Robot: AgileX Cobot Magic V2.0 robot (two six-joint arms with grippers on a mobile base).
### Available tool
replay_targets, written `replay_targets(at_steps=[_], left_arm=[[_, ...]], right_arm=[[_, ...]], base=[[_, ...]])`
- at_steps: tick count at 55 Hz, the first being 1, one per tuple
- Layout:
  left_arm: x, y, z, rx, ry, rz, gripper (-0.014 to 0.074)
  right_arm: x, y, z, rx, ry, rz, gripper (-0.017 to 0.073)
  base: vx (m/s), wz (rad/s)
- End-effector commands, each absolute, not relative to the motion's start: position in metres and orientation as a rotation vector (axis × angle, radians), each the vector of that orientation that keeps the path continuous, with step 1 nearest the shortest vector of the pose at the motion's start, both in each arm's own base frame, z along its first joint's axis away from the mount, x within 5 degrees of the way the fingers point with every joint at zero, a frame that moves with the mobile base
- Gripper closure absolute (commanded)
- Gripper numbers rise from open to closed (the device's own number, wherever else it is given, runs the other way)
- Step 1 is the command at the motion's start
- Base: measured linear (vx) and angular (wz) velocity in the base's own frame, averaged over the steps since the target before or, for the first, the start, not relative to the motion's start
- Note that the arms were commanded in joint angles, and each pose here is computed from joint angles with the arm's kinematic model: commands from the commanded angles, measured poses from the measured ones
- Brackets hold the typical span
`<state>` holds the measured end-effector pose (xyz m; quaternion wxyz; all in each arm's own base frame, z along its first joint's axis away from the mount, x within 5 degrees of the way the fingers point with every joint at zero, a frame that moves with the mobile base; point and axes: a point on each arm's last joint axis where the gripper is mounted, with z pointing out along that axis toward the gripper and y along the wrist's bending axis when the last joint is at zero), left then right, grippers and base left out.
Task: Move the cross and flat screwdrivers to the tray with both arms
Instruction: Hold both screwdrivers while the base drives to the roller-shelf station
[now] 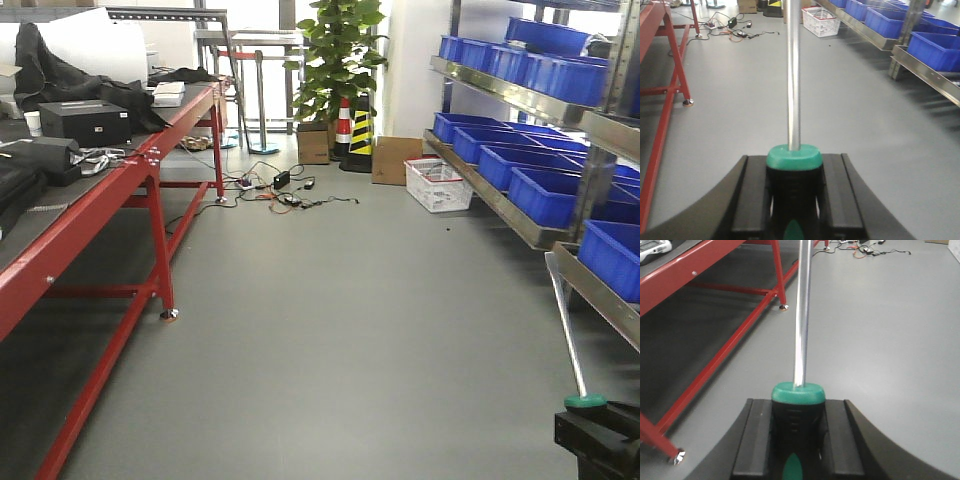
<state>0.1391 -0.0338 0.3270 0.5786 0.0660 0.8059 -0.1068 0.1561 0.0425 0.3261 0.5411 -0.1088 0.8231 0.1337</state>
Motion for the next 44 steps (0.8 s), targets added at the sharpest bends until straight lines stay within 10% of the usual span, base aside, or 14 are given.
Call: replay_targets(at_steps=[1, 44], left_arm=[[0.1404, -0.0332, 0.3473, 0.125, 1.755, -0.262, 0.0594], [0.1404, -0.0332, 0.3473, 0.125, 1.755, -0.262, 0.0594]], right_arm=[[0.1584, 0.0398, 0.3428, -0.219, 1.857, 0.298, 0.0567], [0.1591, 0.04, 0.3421, -0.22, 1.862, 0.298, 0.0567]], base=[[0.57, 0.09], [0.55, -0.32]])
